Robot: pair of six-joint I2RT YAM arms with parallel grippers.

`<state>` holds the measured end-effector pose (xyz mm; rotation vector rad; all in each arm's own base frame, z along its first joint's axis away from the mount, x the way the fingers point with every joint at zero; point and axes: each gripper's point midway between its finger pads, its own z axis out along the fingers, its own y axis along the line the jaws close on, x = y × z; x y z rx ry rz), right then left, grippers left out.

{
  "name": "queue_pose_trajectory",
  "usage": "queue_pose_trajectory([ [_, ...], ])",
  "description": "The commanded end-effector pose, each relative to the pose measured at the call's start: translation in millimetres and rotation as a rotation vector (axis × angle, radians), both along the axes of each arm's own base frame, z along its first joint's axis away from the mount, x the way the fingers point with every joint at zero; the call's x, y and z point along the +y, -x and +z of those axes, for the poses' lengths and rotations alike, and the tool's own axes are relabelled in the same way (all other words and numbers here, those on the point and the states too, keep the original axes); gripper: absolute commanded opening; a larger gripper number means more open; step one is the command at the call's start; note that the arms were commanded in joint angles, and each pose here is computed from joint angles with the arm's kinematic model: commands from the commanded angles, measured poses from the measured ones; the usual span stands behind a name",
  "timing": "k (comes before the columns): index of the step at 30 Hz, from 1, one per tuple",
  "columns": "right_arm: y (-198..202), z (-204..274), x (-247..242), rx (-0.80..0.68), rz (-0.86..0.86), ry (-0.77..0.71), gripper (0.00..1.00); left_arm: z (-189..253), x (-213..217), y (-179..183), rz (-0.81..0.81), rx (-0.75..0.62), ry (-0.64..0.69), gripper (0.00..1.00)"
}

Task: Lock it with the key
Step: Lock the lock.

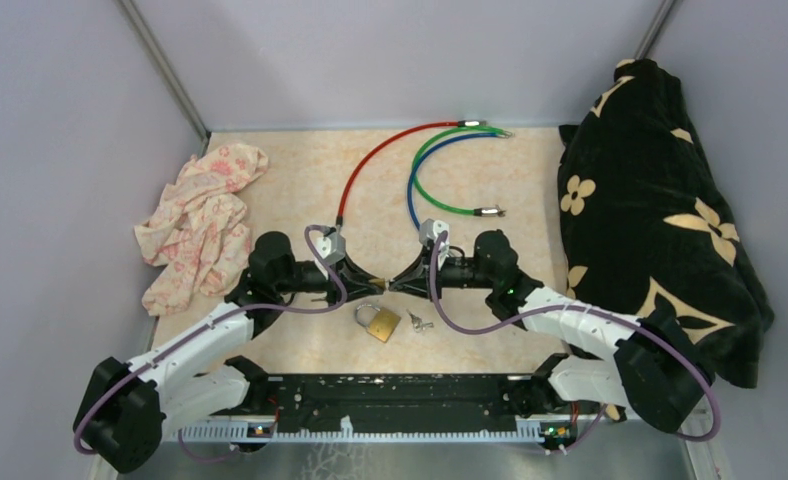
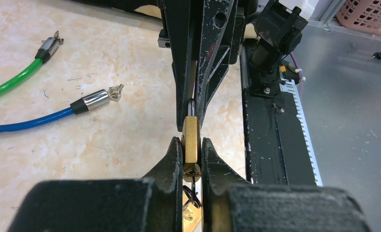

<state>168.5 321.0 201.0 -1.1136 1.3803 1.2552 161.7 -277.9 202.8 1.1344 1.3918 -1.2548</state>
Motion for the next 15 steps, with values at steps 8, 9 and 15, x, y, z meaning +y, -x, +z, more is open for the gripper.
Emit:
queue_pose_trajectory([
  [8,9.0,32.9,0.3,-0.109,0.020,-0.032,0.28,37.1,-11.0,16.2,-0.085,-0.198,0.091,0.00],
  [9,8.4,32.6,-2.6,-0.113,0.010,-0.019,0.37,36.1,-10.5,16.6,-0.085,-0.200,0.089,0.00],
  [15,4.4,31.5,-15.0,-0.132,-0.027,0.047,0.44,32.0,-8.4,18.6,-0.086,-0.205,0.079,0.00],
])
